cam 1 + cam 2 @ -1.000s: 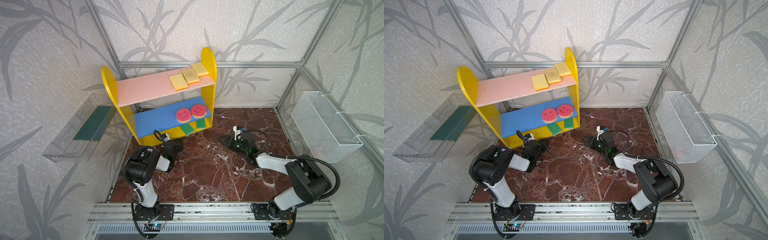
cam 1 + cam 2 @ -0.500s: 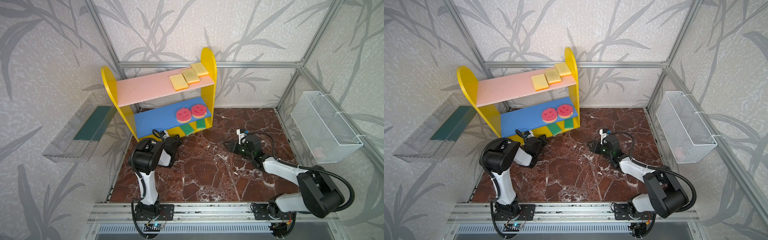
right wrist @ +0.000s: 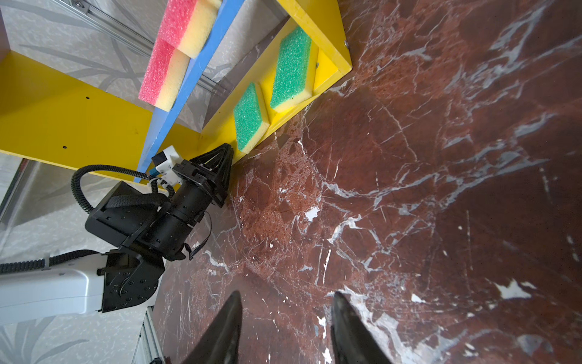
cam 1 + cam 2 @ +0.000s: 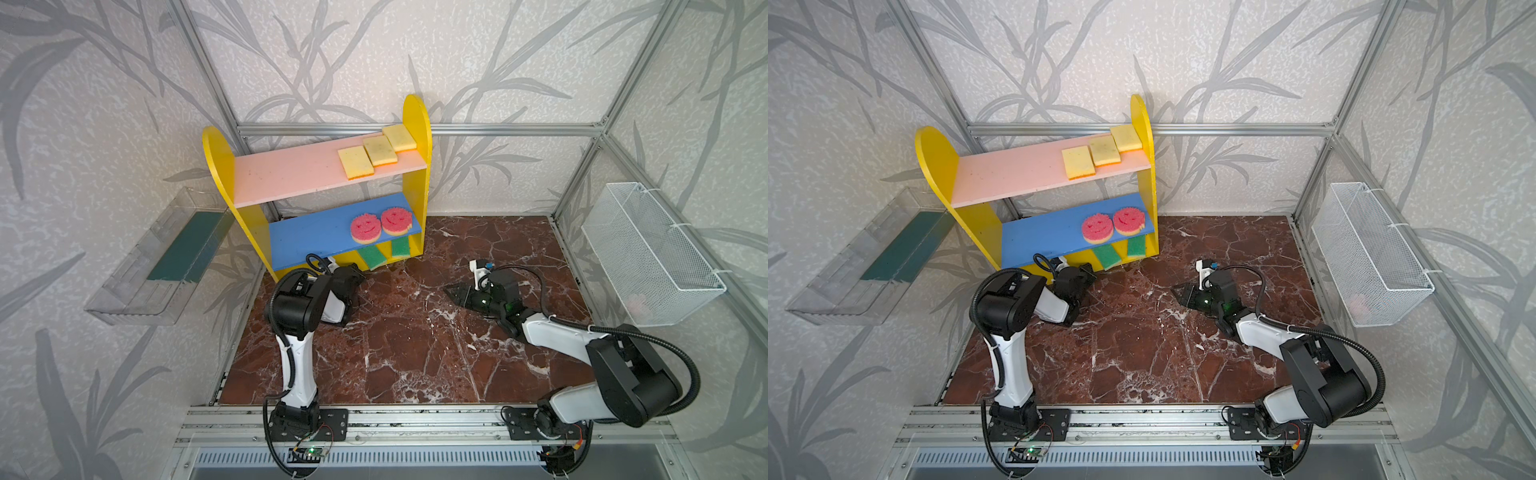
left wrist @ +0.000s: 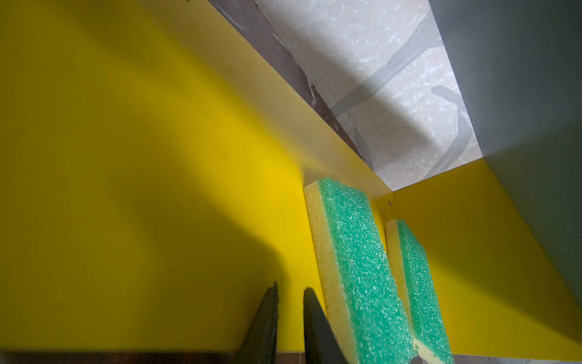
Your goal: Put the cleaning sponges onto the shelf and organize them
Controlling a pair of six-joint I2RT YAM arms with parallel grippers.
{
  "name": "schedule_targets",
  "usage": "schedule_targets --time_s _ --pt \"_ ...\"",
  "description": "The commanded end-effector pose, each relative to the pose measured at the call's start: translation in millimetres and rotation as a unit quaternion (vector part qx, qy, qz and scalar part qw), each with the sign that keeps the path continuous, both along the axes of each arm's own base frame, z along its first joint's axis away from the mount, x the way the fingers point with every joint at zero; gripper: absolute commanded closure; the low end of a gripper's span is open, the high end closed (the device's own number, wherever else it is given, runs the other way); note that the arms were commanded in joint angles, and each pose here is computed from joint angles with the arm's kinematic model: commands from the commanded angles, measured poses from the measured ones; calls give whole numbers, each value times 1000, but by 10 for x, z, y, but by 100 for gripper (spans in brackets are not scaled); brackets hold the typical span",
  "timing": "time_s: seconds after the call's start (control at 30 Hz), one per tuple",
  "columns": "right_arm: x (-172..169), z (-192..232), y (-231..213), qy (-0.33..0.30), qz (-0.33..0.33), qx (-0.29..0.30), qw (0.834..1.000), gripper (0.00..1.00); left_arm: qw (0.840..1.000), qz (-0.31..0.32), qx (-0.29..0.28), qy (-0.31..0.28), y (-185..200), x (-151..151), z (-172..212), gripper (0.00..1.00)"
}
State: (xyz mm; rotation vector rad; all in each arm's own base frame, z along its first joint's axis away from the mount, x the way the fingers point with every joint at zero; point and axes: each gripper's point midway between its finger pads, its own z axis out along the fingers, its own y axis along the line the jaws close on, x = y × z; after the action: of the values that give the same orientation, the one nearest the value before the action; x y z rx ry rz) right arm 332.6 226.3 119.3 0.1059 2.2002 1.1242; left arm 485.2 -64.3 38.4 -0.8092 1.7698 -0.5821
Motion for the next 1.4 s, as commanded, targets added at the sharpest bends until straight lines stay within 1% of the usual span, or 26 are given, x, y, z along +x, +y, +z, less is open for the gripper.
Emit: schedule_targets --time_s 0.0,0.23,0.43,0.5,0.57,0.63,0.7,0.8,0.87,1.1,1.23,1.3,1.37 --pt "-10 -29 16 2 5 7 1000 55 1000 -22 13 -3 -65 155 17 81" --pt "1 -35 9 1 3 3 1000 55 999 -43 -12 8 -191 283 -67 80" --pt "16 -53 15 3 3 1 1000 54 998 -58 -37 16 -305 319 -146 80" --pt "33 -45 16 3 3 0 1000 52 997 -62 -38 17 -327 304 -149 79" --pt "57 -48 37 8 6 -5 1000 46 997 -61 -40 16 -321 268 -130 77" --pt "105 -52 77 18 11 -7 1000 43 997 -60 -42 11 -306 213 -83 74" --pt "172 -61 130 27 13 1 1000 41 997 -65 -43 10 -311 153 -44 68" --pt "298 -96 264 42 14 18 999 39 996 -70 -50 13 -326 22 -17 58" --pt "391 -101 404 46 17 28 998 38 996 -70 -55 12 -315 -104 -10 54" --pt "700 -264 1029 74 19 46 996 38 994 -74 -74 12 -266 -588 23 44" --pt "929 -450 1354 93 -8 67 993 44 993 -87 -78 19 -262 -882 119 41" --pt "1040 -528 1478 97 -24 77 992 48 993 -92 -72 29 -248 -1024 180 40" --pt "1130 -592 1599 97 -37 79 991 49 993 -99 -53 39 -222 -1151 278 39"
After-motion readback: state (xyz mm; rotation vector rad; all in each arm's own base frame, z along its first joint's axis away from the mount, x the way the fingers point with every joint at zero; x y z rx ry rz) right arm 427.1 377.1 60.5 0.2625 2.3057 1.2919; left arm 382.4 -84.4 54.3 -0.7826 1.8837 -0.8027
